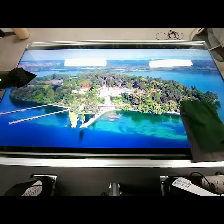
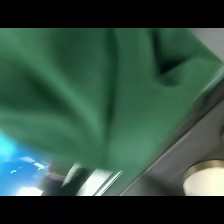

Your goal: Fold the shirts.

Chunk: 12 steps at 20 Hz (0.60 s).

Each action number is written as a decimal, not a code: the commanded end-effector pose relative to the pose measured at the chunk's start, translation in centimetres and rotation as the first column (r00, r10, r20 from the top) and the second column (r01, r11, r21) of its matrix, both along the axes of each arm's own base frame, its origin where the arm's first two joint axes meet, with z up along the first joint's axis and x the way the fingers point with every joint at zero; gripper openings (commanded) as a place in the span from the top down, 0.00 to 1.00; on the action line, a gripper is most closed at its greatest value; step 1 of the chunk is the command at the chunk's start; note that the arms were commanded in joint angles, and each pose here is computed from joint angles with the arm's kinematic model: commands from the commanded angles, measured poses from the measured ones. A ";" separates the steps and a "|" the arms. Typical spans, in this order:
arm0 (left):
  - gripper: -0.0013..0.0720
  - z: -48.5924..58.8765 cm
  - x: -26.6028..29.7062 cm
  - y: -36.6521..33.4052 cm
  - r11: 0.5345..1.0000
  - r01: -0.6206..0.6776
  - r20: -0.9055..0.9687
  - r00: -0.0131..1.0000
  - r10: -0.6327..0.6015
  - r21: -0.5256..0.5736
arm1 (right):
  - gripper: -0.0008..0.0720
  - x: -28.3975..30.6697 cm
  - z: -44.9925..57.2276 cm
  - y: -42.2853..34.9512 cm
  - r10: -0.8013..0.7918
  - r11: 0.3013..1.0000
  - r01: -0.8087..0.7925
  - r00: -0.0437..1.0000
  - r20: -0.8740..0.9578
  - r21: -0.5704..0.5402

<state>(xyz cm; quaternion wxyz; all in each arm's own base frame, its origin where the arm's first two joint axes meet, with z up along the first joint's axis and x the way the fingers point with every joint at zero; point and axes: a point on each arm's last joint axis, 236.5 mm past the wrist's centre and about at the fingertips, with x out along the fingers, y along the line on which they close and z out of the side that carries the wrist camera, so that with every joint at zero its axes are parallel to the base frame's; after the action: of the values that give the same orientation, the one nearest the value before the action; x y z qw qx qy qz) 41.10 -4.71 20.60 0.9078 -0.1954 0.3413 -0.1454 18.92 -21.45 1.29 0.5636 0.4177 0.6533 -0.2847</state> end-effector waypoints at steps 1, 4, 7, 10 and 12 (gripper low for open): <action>0.94 0.0 -0.1 -0.5 1.000 0.011 0.000 1.000 -0.011 -0.001 | 0.05 -0.6 -2.5 -1.3 0.064 0.995 -0.063 0.998 0.003 -0.080; 0.95 0.3 0.7 -0.7 0.999 0.007 0.036 0.999 -0.009 0.043 | 0.07 4.8 3.6 -5.1 0.165 0.959 -0.111 0.968 0.191 -0.262; 0.95 -3.6 3.8 0.8 0.939 -0.031 -0.047 0.998 0.050 0.341 | 0.07 16.6 11.3 -0.8 0.447 0.856 -0.246 0.794 0.413 -0.455; 0.60 -11.9 2.4 0.2 0.814 0.157 -0.376 0.923 0.080 0.559 | 0.07 23.7 12.2 10.9 0.698 0.698 -0.459 0.608 0.378 -0.550; 0.02 -16.0 -1.2 -2.2 0.817 0.289 -0.567 0.822 0.056 0.499 | 0.07 23.0 7.7 18.1 0.765 0.639 -0.639 0.583 0.272 -0.428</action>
<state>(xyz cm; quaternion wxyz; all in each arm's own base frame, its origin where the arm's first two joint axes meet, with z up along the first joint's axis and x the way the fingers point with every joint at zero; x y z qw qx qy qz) 43.30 -6.85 9.63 0.8515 0.0052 0.5194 -0.0721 40.12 -12.32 10.53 0.8259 0.1529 0.5350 -0.0913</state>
